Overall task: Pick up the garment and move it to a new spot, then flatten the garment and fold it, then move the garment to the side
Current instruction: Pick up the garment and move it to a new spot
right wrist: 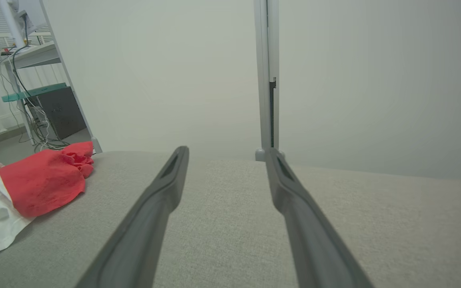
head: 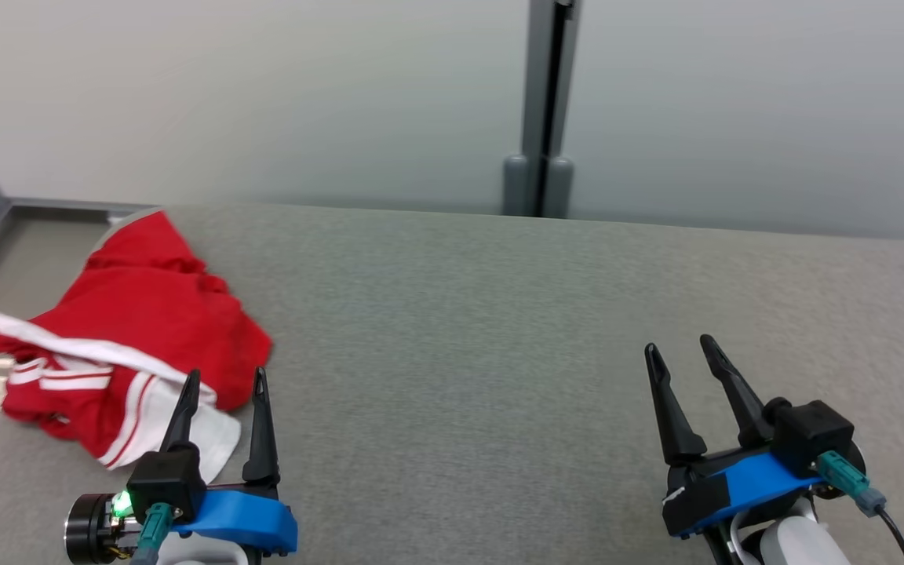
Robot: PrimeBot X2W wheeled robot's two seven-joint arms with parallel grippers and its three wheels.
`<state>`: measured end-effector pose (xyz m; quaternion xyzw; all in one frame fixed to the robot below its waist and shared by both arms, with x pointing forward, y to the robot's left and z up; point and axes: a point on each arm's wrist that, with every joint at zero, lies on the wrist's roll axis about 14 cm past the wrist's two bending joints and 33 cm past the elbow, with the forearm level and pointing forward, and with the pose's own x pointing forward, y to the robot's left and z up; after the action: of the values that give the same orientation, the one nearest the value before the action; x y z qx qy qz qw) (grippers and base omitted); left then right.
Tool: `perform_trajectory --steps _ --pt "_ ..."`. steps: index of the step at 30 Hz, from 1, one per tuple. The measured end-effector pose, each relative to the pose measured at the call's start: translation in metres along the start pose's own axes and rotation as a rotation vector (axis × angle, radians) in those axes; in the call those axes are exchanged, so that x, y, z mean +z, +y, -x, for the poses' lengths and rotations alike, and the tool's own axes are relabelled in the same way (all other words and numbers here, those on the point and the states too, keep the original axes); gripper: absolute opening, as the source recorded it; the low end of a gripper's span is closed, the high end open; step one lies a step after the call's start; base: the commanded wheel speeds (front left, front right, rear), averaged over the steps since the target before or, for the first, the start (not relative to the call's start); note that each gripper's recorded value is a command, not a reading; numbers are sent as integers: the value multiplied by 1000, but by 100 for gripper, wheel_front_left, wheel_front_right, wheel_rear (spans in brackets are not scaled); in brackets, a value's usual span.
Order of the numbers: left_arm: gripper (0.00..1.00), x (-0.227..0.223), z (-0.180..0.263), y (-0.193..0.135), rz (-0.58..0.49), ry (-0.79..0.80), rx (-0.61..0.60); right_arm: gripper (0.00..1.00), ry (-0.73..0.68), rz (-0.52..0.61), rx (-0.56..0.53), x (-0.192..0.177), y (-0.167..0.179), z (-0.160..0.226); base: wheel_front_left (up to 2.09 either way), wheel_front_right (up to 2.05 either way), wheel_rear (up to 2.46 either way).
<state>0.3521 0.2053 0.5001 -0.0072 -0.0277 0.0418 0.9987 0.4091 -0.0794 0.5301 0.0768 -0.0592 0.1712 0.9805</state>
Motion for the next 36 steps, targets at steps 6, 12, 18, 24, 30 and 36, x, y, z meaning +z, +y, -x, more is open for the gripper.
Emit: perform_trajectory --steps 6,12,18,24,30,36 --pt "100 1 22 38 6 0 122 100 19 -26 141 -8 49 -14 0 0 0" --pt "100 1 51 74 12 -2 241 100 42 -48 270 -15 95 -21 0 0 0" --pt "100 -4 78 101 23 12 337 100 54 -72 380 -19 134 -26 0 0 0" --pt "100 -9 91 114 28 29 377 100 72 -97 430 -26 152 -28 0 0 0" --pt "100 -14 87 115 55 45 372 100 83 -110 423 -30 149 -28 0 0 0" --pt "100 -15 59 110 119 86 314 100 77 -110 379 -29 134 -29 0 0 0"
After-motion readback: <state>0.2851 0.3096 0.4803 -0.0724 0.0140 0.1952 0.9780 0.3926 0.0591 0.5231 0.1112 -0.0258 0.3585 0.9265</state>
